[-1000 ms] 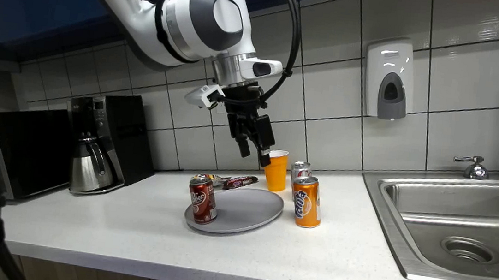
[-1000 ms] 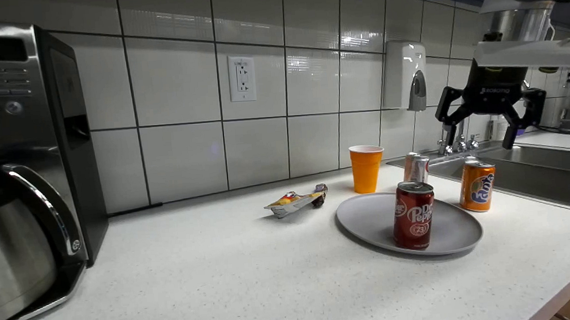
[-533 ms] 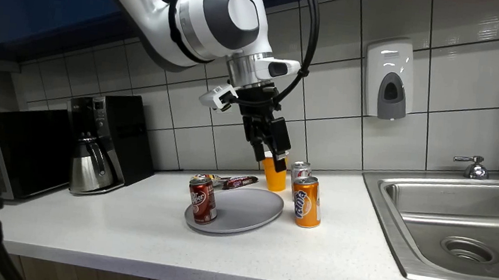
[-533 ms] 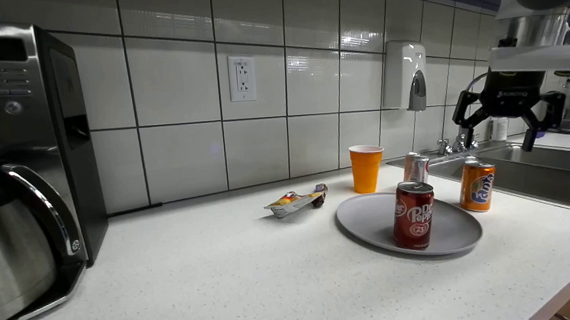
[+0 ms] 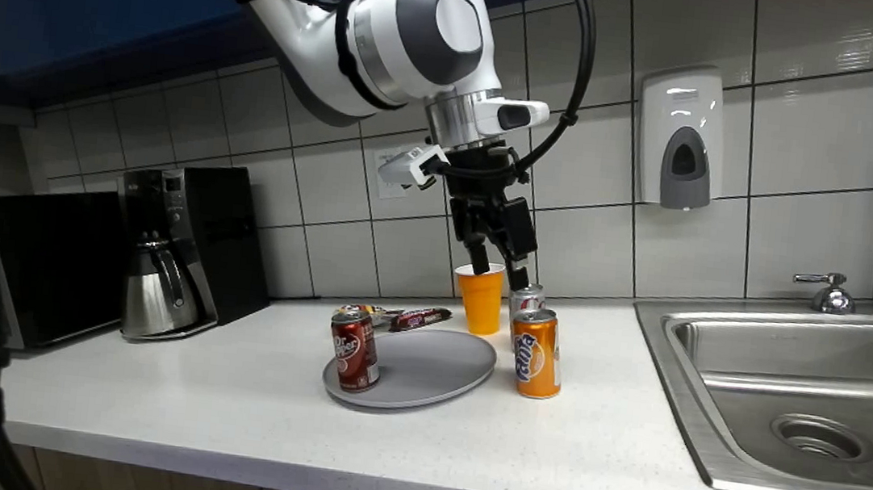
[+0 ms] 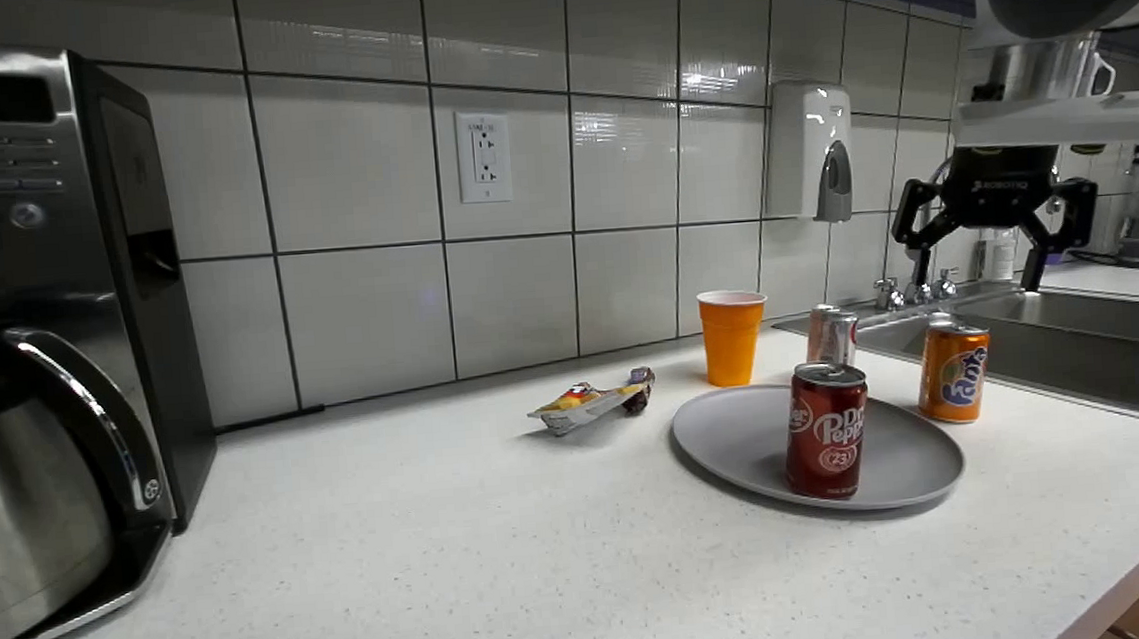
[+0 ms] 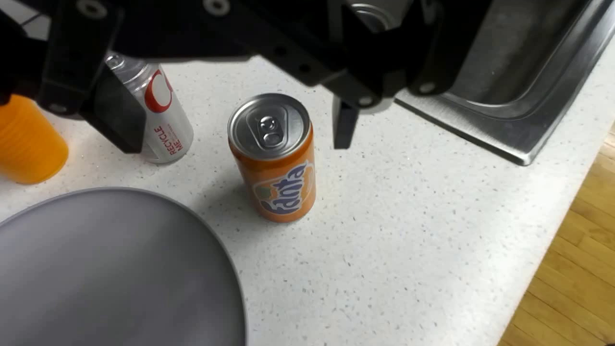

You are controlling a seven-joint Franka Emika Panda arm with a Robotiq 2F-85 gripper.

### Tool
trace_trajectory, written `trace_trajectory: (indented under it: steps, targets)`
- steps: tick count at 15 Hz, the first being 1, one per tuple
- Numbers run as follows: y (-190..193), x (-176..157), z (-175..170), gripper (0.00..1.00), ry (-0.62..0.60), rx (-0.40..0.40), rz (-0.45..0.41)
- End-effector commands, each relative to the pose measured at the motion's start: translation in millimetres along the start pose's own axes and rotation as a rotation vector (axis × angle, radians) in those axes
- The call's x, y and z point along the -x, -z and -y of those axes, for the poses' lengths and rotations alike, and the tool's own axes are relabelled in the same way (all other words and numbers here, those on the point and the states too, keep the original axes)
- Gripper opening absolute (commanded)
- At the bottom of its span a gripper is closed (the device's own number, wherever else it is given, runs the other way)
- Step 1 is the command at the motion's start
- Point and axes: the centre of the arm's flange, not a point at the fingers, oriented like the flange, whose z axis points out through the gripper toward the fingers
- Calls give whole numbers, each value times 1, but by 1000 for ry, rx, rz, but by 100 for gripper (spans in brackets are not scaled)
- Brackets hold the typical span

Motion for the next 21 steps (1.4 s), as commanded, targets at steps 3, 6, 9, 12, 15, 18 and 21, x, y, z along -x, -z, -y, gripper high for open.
trace_trajectory:
  steps: [3,6,9,12,15,18,21]
  targets:
    - [-3,-5,2,100,0,3,2]
    - [-3,-6,3,100,-1,3,2]
    - [-4,-4,6,100,-11,14,-9]
    - [-5,1,11,100,-43,38,-21]
    - [-10,3,15,100,-71,66,-18]
    - [-19,3,18,100,-87,78,-8]
    - [-28,0,17,100,-98,88,6]
